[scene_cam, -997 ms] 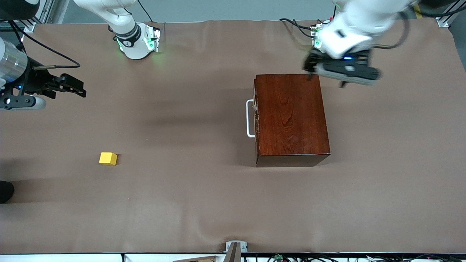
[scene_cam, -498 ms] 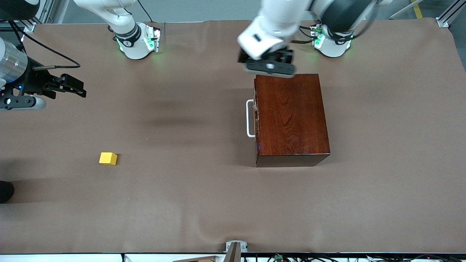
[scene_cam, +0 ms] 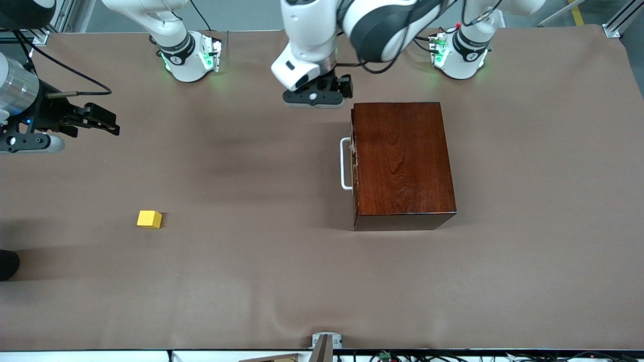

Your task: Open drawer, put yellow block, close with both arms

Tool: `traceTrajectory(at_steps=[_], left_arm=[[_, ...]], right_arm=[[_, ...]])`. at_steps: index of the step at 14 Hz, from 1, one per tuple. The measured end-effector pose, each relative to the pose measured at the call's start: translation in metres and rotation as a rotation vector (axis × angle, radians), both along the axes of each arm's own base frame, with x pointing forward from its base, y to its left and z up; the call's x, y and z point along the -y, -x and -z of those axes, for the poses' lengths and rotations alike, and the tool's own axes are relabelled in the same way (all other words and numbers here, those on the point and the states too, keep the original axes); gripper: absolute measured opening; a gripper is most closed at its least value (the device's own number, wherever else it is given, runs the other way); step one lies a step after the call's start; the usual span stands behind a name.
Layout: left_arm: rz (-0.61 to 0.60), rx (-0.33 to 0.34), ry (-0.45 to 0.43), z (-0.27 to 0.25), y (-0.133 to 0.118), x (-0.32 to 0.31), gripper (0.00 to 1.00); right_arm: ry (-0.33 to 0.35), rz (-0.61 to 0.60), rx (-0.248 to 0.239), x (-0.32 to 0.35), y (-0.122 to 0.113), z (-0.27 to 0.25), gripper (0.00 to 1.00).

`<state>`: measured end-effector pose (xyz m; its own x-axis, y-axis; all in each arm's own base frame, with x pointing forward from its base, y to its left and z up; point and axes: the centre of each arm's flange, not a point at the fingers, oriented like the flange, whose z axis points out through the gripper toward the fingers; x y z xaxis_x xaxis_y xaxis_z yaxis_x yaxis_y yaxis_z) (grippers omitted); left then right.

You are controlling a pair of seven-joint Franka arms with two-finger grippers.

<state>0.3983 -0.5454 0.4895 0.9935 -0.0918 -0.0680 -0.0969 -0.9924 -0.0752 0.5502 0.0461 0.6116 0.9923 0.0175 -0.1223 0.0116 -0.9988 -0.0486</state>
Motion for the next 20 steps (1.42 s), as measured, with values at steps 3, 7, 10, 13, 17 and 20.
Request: traceTrajectory(at_steps=[3,7,10,13,17,20], left_arm=[[0.007,-0.004,-0.068,0.040,0.000,0.010,1.00],[0.009,-0.014,-0.151,0.095,-0.017,0.008,1.00],[0.010,-0.011,-0.161,0.119,-0.025,0.009,1.00],[0.021,0.007,-0.179,0.143,-0.031,0.011,1.00],[0.022,0.014,-0.166,0.164,-0.036,0.015,1.00],[0.026,0.020,-0.179,0.174,-0.038,0.014,1.00]], right_arm=[[0.000,0.000,-0.002,0.000,0.000,0.001,1.00],[0.000,0.001,0.000,0.000,-0.004,0.006,1.00],[0.000,0.004,0.000,0.000,-0.017,0.022,1.00],[0.003,0.015,-0.021,0.005,-0.031,0.047,1.00],[0.007,0.030,-0.059,0.012,-0.048,0.077,1.00],[0.010,0.054,-0.069,0.026,-0.063,0.100,1.00]])
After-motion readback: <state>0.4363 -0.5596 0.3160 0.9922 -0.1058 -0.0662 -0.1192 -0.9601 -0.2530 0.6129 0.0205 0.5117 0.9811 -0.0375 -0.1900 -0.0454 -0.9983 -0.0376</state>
